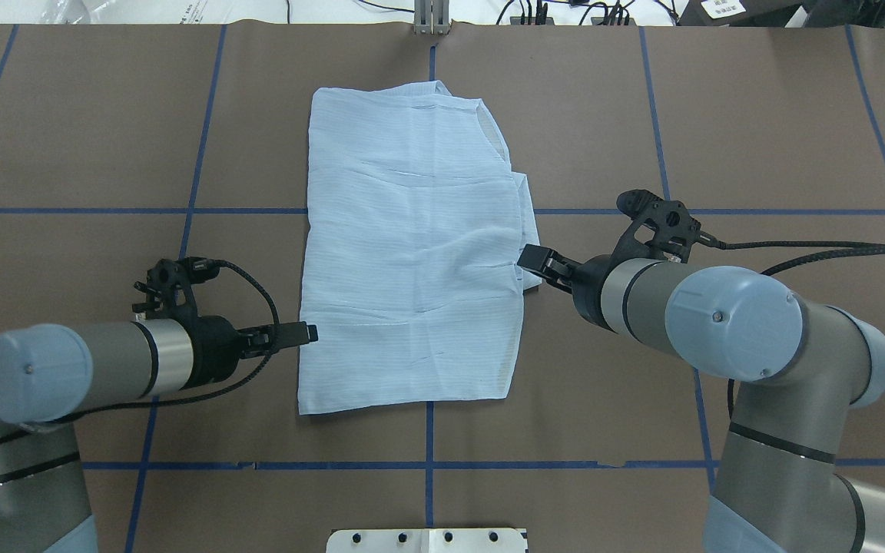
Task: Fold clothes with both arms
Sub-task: 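Withdraw the right gripper from the shirt while the left gripper lowers toward it, then move both grippers to the shirt edge nearest the robot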
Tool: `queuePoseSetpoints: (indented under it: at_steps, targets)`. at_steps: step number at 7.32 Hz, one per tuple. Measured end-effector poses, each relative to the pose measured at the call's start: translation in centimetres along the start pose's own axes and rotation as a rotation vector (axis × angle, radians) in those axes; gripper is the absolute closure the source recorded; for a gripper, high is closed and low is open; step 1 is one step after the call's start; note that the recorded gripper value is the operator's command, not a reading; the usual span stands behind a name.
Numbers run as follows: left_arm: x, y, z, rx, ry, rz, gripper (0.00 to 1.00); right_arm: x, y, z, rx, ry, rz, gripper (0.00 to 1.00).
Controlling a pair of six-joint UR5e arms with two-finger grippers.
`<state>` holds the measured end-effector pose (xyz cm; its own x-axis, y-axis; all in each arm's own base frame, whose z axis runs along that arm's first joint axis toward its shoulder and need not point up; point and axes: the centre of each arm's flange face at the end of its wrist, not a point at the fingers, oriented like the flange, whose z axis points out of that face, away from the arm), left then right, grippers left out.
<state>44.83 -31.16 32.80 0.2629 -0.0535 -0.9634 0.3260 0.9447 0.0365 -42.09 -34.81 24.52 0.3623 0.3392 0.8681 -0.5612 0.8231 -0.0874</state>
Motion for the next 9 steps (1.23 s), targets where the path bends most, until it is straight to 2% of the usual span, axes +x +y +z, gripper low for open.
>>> queuePoseSetpoints:
  at_steps: [1, 3, 6, 7, 8, 9]
  targets:
    - [0.3, 2.4, 1.2, -0.001, -0.033, -0.051, 0.08, 0.0, 0.5, 0.0, 0.006, -0.004, 0.008, 0.00]
    - [1.7, 5.9, 3.2, -0.010, -0.111, -0.087, 0.14, 0.0, 1.3, 0.1, 0.010, -0.006, 0.010, 0.00]
    - [1.5, 7.5, 4.7, -0.022, -0.184, -0.080, 0.21, 0.0, 2.3, 0.3, 0.024, -0.008, 0.005, 0.00]
    - [1.3, 7.6, 5.0, -0.023, -0.192, -0.079, 0.31, 0.0, 2.4, 0.3, 0.025, -0.008, 0.004, 0.00]
    - [1.3, 7.6, 5.1, -0.023, -0.194, -0.078, 0.46, 0.0, 2.4, 0.3, 0.025, -0.009, 0.004, 0.00]
    - [1.3, 7.7, 5.2, -0.023, -0.196, -0.078, 0.55, -0.1, 2.4, 0.3, 0.024, -0.010, 0.003, 0.00]
